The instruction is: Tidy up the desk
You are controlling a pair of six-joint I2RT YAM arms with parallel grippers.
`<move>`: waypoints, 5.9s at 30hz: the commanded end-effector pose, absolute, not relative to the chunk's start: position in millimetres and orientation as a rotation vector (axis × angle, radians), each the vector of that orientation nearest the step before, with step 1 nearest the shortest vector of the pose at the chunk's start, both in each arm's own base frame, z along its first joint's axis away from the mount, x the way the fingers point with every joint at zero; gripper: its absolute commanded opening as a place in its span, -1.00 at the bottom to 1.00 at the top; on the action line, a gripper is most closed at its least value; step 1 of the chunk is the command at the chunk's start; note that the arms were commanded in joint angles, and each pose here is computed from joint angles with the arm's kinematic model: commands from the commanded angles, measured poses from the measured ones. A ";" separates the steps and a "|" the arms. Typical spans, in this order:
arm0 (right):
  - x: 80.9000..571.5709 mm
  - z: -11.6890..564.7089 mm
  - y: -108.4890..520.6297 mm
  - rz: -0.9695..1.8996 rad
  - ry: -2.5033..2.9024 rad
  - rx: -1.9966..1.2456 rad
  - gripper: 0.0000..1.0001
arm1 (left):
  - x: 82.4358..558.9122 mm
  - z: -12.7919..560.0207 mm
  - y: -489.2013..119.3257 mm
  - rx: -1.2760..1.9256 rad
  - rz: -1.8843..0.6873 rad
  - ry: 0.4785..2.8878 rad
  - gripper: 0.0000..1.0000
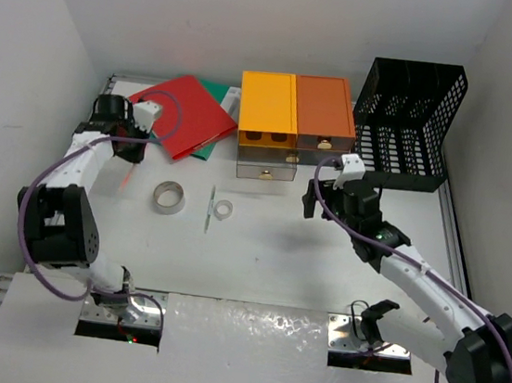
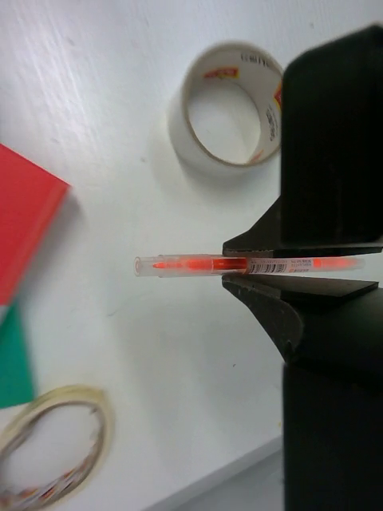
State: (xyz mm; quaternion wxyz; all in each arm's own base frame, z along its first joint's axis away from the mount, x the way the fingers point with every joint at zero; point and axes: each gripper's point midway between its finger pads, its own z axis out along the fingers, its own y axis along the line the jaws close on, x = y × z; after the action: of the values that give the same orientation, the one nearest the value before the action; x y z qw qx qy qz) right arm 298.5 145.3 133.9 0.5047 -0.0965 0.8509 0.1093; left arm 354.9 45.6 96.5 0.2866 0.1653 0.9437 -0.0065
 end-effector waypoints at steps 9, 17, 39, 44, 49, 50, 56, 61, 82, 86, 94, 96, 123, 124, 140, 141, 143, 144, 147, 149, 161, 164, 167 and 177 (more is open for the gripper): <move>312.4 177.6 124.0 0.324 1.967 -0.092 0.98 | 367.7 224.4 -118.0 0.779 -0.222 2.265 -1.00; 310.1 176.8 125.7 0.376 1.979 -0.050 0.98 | 365.6 230.6 -199.1 0.874 -0.606 2.412 -1.00; 329.5 260.7 287.3 1.023 1.730 -0.339 0.68 | 373.4 295.0 -263.9 0.078 -1.263 1.999 -1.00; 320.2 266.4 294.6 1.073 1.698 -0.346 0.49 | 377.7 303.7 -264.0 0.084 -1.254 1.975 -1.00; 332.6 250.6 313.0 1.108 1.760 -0.346 0.38 | 376.9 300.4 -265.4 0.091 -1.264 1.982 -1.00; 333.8 248.1 315.4 1.115 1.769 -0.344 0.35 | 376.2 299.7 -265.0 0.089 -1.263 1.985 -1.00; 334.9 238.3 323.9 1.171 1.809 -0.319 -0.36 | 374.8 285.5 -264.2 0.066 -1.261 2.022 -1.00; 332.4 232.4 322.5 1.168 1.863 -0.297 -1.00 | 372.8 282.5 -265.2 0.106 -1.258 2.027 -1.00; 335.9 185.8 209.7 0.268 2.562 -0.809 -1.00 | 394.3 292.2 -119.9 0.248 -0.342 2.035 0.79; 344.9 180.1 200.8 0.152 2.641 -0.831 -1.00 | 394.7 292.1 -85.0 0.219 -0.241 2.005 0.80; 370.0 170.4 207.0 0.050 2.674 -0.856 -1.00 | 389.6 285.3 -83.0 0.239 -0.239 1.986 0.80; 367.5 166.0 206.8 0.052 2.694 -0.872 -1.00 | 389.9 286.4 -83.6 0.239 -0.243 1.980 0.80; 421.0 170.7 257.0 0.208 2.536 -0.752 -0.13 | 394.7 279.2 -87.4 0.251 -0.264 1.997 0.80; 431.9 171.7 263.3 0.227 2.490 -0.718 -0.12 | 394.7 278.3 -87.7 0.255 -0.262 1.999 0.80; 436.7 222.5 273.5 0.333 2.292 -0.635 0.32 | 382.7 266.1 -64.3 0.275 -0.121 2.068 0.83; 431.8 219.7 273.1 0.338 2.288 -0.646 0.34 | 380.3 261.6 -52.1 0.271 -0.070 2.079 0.85; 422.2 244.8 266.5 0.351 2.220 -0.642 0.36 | 376.1 253.3 -35.2 0.262 -0.018 2.097 0.85; 418.2 239.9 264.3 0.353 2.211 -0.644 0.39 | 370.3 243.3 -15.7 0.240 0.015 2.121 0.88; 401.4 265.8 251.4 0.357 2.105 -0.626 0.52 | 354.9 217.1 28.0 0.166 0.007 2.215 0.93; 385.0 279.8 237.1 0.348 2.023 -0.600 0.63 | 347.2 197.5 43.7 0.142 -0.055 2.287 0.93; 367.5 253.9 145.9 0.139 1.838 -0.406 0.98 | 282.6 100.5 114.2 -0.049 0.266 2.680 0.92; 374.5 251.5 152.9 0.145 1.865 -0.457 0.98 | 288.6 95.4 123.2 -0.085 0.320 2.682 0.92; 375.2 250.3 165.7 0.223 1.889 -0.460 0.98 | 294.7 91.7 115.5 -0.021 0.274 2.686 0.91; 365.3 232.1 179.9 0.364 2.042 -0.350 0.98 | 293.9 77.6 122.4 0.199 0.397 2.648 0.96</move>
State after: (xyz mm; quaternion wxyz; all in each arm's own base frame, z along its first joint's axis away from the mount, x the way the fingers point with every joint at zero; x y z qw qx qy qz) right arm 364.9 170.8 216.3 0.4997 -0.1694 0.8408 0.1209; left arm 284.1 118.3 72.1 0.1957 0.0439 0.9711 0.1292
